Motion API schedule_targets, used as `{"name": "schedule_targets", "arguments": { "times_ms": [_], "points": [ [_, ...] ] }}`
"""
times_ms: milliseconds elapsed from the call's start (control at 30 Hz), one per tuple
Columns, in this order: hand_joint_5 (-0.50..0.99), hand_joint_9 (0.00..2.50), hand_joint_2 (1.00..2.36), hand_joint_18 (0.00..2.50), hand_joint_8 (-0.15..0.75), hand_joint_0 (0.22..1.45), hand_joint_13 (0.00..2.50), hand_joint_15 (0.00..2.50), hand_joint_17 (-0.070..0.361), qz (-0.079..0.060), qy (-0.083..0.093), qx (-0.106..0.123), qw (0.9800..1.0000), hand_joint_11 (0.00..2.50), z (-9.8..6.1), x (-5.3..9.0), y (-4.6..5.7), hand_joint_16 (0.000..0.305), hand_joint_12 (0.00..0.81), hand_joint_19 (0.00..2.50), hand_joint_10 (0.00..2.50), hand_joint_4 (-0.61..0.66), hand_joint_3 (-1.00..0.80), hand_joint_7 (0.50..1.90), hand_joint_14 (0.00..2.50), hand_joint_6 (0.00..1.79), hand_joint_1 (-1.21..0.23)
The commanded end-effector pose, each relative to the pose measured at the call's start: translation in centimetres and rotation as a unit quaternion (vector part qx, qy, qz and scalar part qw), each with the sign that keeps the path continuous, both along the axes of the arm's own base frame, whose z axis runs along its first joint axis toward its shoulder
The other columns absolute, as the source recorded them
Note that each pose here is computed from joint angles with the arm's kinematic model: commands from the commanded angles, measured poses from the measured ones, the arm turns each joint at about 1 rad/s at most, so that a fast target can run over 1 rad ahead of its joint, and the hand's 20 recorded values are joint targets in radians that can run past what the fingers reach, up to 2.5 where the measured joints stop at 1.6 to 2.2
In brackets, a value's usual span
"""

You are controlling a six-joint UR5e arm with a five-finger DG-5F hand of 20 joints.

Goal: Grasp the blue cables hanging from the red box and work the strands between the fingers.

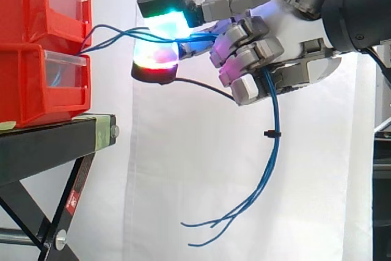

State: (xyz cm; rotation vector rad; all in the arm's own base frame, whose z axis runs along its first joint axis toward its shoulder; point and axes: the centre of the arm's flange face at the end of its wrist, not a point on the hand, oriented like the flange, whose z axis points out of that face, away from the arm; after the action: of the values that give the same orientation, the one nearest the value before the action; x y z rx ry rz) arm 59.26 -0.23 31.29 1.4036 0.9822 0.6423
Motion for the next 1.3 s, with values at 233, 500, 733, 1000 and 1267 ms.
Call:
{"name": "schedule_targets", "arguments": {
  "times_ms": [233,500,733,1000,1267],
  "points": [
    [0.63,1.77,1.52,2.5,0.445,0.85,2.06,1.81,0.178,0.0,0.0,0.001,1.0,2.5,0.0,0.0,-0.08,0.238,0.688,0.72,2.5,0.31,-0.22,1.35,2.5,0.02,-0.6],
    [0.74,1.77,1.01,2.5,0.445,1.31,2.06,1.81,0.178,-0.001,0.0,0.001,1.0,2.5,0.0,0.0,-0.17,0.238,0.688,0.72,2.5,0.11,-0.52,1.55,2.5,0.01,-0.69],
    [0.02,1.77,1.01,2.5,0.445,1.22,2.06,1.81,0.178,-0.001,0.0,0.001,1.0,2.5,0.0,0.0,-0.17,0.238,0.688,0.72,2.5,0.22,-0.83,1.15,2.5,1.27,-0.85],
    [0.05,1.77,1.0,2.5,0.445,1.1,2.06,1.81,0.178,-0.001,0.0,0.001,1.0,2.5,0.0,0.0,-0.17,0.238,0.688,0.72,2.5,0.11,-1.0,1.27,2.5,1.38,-0.91],
    [0.24,1.77,1.01,2.5,0.445,1.25,2.06,1.81,0.178,-0.001,0.0,0.001,1.0,2.5,0.0,0.0,-0.17,0.238,0.688,0.72,2.5,0.13,-0.34,1.25,2.5,0.94,-0.73]
  ]
}}
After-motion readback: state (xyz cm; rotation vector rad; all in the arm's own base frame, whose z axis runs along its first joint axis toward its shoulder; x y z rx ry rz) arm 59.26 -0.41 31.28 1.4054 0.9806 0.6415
